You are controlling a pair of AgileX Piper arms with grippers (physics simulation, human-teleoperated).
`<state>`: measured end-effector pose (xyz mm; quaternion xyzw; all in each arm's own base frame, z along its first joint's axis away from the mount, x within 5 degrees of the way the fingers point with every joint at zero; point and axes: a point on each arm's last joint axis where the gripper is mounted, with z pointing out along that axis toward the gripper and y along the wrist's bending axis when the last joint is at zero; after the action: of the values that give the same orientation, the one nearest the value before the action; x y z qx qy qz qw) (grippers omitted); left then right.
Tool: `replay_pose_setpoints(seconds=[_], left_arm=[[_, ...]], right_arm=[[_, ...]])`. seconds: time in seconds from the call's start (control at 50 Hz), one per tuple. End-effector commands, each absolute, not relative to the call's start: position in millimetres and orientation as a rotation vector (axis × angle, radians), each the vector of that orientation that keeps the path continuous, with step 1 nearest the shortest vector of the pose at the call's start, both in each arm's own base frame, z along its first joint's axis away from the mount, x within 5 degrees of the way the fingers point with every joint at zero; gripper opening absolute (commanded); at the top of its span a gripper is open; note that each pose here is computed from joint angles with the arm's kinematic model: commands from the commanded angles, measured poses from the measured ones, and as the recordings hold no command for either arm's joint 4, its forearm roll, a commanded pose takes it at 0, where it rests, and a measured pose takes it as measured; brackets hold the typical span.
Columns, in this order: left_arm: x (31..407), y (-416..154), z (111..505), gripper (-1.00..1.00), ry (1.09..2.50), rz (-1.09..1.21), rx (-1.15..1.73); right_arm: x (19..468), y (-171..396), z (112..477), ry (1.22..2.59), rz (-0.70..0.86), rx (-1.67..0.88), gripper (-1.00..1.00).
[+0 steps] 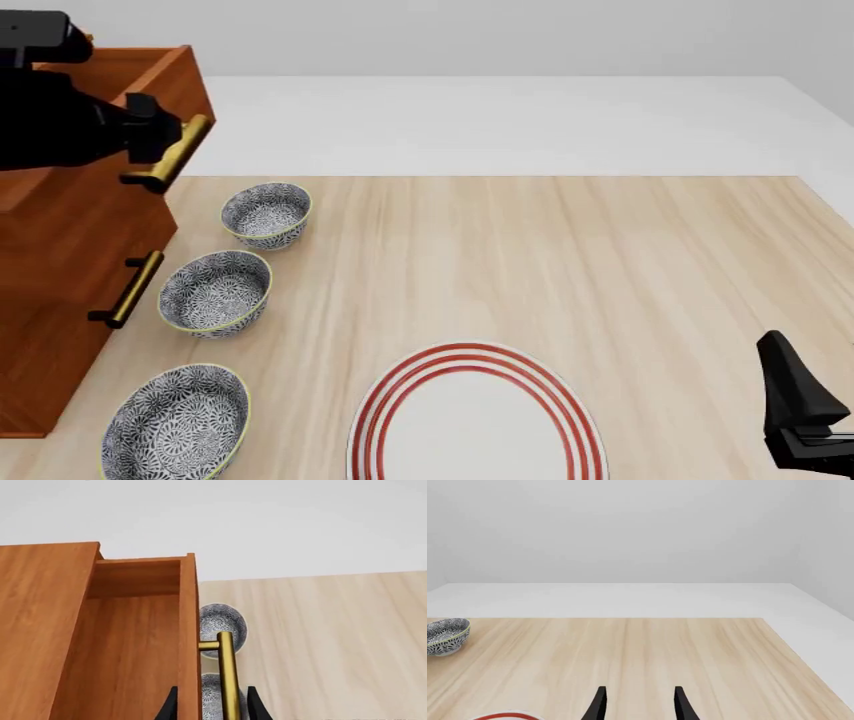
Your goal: Open the top drawer of the cabinet.
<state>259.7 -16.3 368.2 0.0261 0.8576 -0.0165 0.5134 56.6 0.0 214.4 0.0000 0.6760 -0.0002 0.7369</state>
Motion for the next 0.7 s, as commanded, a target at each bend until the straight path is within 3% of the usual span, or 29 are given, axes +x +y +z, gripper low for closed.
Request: replay_pose_setpoints(seconds=[0.02, 0.7], left_arm=[[261, -22, 369, 1.0, 2.062, -0.055, 0.079], [259, -36, 377, 1.0, 2.058, -0.08, 0.149]], right_arm=[[57, 0, 214, 1.485, -0.001, 0.0, 1.0], [57, 0, 214, 1.485, 0.0, 0.0, 1.0]])
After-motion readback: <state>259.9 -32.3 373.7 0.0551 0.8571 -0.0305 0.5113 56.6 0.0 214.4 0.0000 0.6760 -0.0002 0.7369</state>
